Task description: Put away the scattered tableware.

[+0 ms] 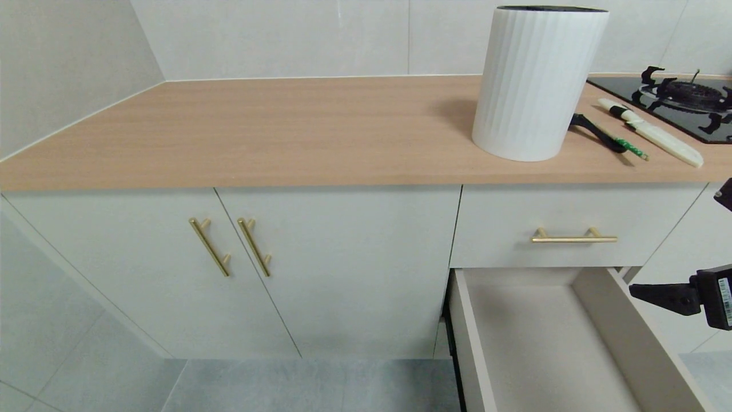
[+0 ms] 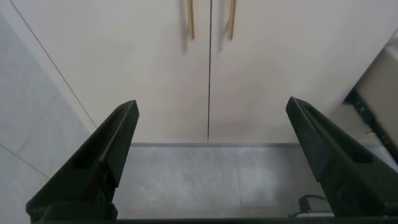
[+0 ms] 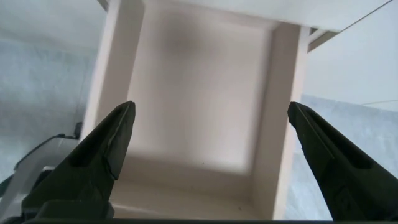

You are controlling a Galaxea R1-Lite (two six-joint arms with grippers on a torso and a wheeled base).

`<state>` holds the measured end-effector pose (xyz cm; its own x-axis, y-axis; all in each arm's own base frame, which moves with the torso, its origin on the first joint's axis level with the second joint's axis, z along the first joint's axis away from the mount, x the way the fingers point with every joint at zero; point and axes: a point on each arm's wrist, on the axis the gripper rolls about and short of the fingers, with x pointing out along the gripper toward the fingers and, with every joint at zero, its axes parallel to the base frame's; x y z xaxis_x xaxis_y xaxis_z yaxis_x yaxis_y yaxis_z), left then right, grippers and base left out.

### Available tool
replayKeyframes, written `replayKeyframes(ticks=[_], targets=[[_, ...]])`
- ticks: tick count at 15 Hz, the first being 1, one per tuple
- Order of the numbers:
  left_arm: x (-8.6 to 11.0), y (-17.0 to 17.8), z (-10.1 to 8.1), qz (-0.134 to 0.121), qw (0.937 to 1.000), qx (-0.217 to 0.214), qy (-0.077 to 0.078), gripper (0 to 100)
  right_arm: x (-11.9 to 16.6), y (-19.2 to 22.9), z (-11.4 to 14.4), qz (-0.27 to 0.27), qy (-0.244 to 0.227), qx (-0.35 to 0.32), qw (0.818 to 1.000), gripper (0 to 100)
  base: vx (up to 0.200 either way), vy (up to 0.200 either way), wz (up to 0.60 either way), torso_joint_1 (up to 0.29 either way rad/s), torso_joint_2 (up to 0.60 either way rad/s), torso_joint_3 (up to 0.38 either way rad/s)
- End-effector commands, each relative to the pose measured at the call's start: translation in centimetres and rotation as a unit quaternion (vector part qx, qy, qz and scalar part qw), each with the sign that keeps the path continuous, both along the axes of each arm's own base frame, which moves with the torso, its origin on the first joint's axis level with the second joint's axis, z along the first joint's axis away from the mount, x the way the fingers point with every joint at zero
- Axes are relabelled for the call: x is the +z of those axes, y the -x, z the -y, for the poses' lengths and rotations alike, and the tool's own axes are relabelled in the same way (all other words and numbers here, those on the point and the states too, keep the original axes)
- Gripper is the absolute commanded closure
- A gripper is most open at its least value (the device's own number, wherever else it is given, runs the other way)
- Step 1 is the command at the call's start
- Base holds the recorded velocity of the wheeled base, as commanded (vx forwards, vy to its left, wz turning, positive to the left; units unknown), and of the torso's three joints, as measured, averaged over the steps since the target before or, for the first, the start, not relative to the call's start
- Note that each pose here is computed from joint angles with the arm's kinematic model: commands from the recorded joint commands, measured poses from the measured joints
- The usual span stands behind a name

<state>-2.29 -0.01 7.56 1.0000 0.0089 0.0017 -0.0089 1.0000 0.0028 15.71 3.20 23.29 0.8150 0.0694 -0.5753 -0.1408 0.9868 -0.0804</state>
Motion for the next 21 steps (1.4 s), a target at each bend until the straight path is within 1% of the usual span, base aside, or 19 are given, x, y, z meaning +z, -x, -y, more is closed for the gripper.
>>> replayKeyframes(ticks=[1,5,8,10,11,13,14,15,16,18,19,21], targets=[[0.0,0.0,0.0,-0.001,1.0000,0.000,0.000,0,0.0,0.0,0.0,-0.001,0.000,0.000,1.000,0,0.000,0.000,0.00,0.183,-0.48,-0.290],[0.0,0.0,0.0,-0.001,1.0000,0.000,0.000,0,-0.1,0.0,0.0,0.000,0.001,-0.001,1.000,0,0.000,0.000,0.00,0.185,-0.47,-0.281],[0.0,0.0,0.0,0.000,1.0000,0.001,0.000,0,0.7,-0.2,0.0,0.042,-0.009,-0.003,0.999,0,0.000,0.000,0.00,0.092,-0.22,-0.133],[0.0,0.0,0.0,-0.001,1.0000,0.001,0.000,0,2.3,-1.7,0.1,0.077,-0.013,-0.019,0.997,0,0.000,0.000,0.00,0.011,-0.03,-0.016],[0.0,0.0,0.0,-0.001,1.0000,0.001,0.000,0,5.0,-3.4,0.0,0.110,-0.036,-0.034,0.993,0,0.000,0.000,0.00,0.000,0.00,0.000],[0.0,0.0,0.0,-0.001,1.0000,0.001,0.000,0,6.8,-5.1,-0.2,0.103,-0.064,-0.053,0.991,0,0.000,0.000,0.00,0.000,0.00,0.000],[0.0,0.0,0.0,-0.001,1.0000,0.000,0.000,0,7.7,-6.5,-0.1,0.082,-0.064,-0.066,0.992,0,0.000,0.000,0.00,0.000,0.00,0.000],[0.0,0.0,0.0,-0.001,1.0000,0.000,0.000,0,7.7,-6.5,-0.1,0.082,-0.064,-0.066,0.992,0,0.000,0.000,0.00,0.000,0.00,0.000],[0.0,0.0,0.0,-0.001,1.0000,0.001,0.000,0,7.7,-9.2,0.1,0.062,-0.057,-0.084,0.993,0,0.000,0.000,0.00,0.000,0.00,0.000],[0.0,0.0,0.0,-0.001,1.0000,0.000,0.000,0,7.0,-11.9,0.4,0.053,-0.040,-0.120,0.991,0,0.000,0.000,0.00,0.000,0.00,0.000],[0.0,0.0,0.0,-0.001,1.0000,0.001,0.000,0,5.9,-13.6,0.9,0.038,-0.029,-0.144,0.988,0,0.000,0.000,0.00,0.000,0.00,0.000],[0.0,0.0,0.0,-0.001,1.0000,0.000,0.000,0,5.2,-15.0,1.9,0.029,-0.028,-0.160,0.986,0,0.000,0.000,0.00,0.000,0.00,0.000]])
